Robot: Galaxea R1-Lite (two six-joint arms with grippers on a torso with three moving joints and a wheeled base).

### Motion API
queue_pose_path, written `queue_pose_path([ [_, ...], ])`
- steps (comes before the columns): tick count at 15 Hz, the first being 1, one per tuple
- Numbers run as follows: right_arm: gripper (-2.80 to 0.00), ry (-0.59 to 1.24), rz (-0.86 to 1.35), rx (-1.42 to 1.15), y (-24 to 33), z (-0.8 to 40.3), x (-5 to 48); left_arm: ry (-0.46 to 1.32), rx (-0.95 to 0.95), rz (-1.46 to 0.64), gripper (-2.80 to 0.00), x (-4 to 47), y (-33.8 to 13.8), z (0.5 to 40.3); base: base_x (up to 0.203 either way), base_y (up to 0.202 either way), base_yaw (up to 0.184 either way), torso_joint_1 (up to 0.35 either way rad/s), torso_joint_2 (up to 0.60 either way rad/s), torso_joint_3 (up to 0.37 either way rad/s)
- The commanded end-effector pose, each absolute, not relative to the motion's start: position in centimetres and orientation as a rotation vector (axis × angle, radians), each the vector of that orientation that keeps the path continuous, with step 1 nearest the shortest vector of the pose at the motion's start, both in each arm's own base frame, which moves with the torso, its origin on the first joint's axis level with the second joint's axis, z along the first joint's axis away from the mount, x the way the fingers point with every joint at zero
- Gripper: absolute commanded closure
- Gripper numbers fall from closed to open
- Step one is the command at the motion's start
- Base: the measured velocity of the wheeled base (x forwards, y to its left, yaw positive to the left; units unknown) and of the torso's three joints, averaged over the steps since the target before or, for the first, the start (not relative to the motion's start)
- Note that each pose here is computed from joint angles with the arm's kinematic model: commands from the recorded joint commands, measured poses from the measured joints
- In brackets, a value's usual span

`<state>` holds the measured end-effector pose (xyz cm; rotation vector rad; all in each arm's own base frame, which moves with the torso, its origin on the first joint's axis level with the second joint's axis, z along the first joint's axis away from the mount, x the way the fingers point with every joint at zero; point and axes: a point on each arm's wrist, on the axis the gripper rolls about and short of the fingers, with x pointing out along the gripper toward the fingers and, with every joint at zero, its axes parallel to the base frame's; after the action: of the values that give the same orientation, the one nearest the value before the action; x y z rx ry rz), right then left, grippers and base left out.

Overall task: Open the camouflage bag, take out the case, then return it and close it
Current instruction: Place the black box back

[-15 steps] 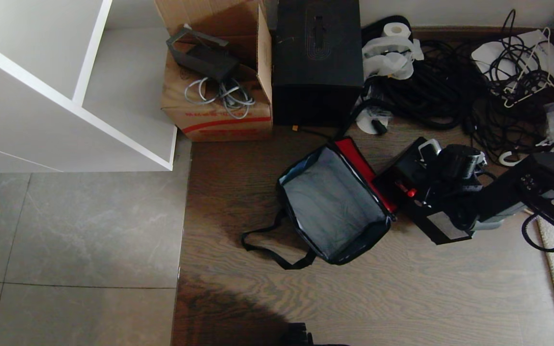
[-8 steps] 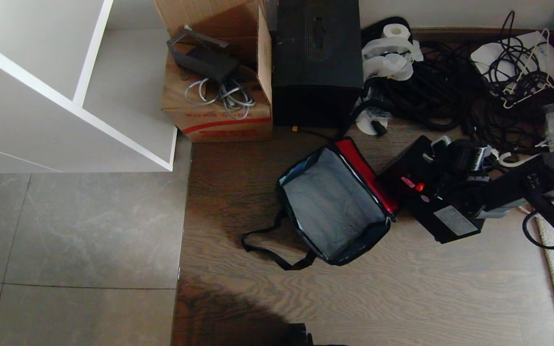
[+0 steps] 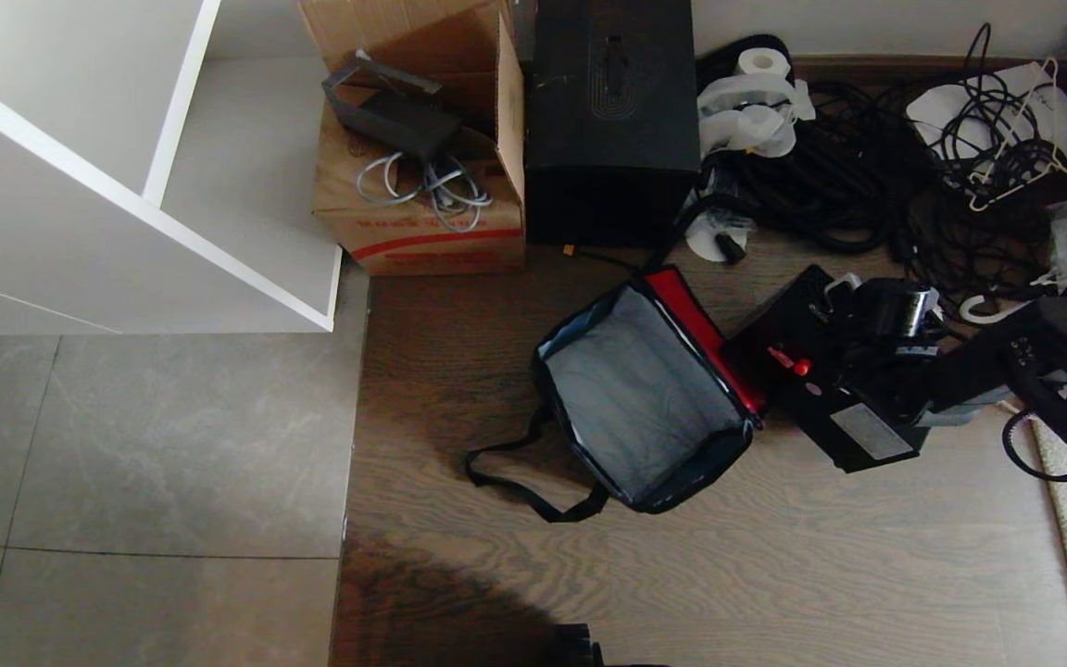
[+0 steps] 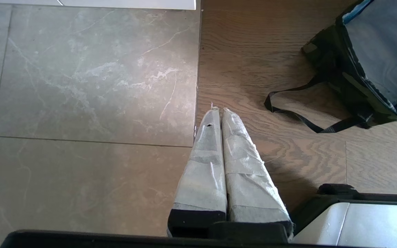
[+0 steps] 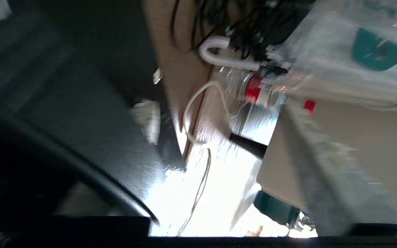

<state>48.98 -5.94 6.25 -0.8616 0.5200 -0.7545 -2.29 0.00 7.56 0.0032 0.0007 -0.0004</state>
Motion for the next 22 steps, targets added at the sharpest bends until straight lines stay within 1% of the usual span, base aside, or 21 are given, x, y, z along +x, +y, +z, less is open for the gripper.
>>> queue_pose_path([
  [1,0.00,0.525,-0.756,-0.864,-5.8,6.3,48.7,0.001,0.003,0.000,0.00,-2.3,0.0,7.5,0.000,0.000,0.000,0.000,0.00,0.000],
  [8,0.00,0.506,-0.754,-0.856,-5.1,7.9,47.4,0.001,0.003,0.000,0.00,-2.3,0.0,7.6,0.000,0.000,0.000,0.000,0.00,0.000],
  [12,0.00,0.479,-0.769,-0.845,-5.1,11.1,45.6,0.000,0.003,0.000,0.00,-2.3,0.0,7.6,0.000,0.000,0.000,0.000,0.00,0.000],
  [15,0.00,0.489,-0.764,-0.851,-4.9,13.3,42.7,0.000,0.003,0.000,0.00,-2.3,0.0,7.6,0.000,0.000,0.000,0.000,0.00,0.000],
  [22,0.00,0.452,-0.760,-0.841,-3.8,20.3,36.6,0.000,0.003,0.000,0.00,-2.3,0.0,7.6,0.000,0.000,0.000,0.000,0.00,0.000],
])
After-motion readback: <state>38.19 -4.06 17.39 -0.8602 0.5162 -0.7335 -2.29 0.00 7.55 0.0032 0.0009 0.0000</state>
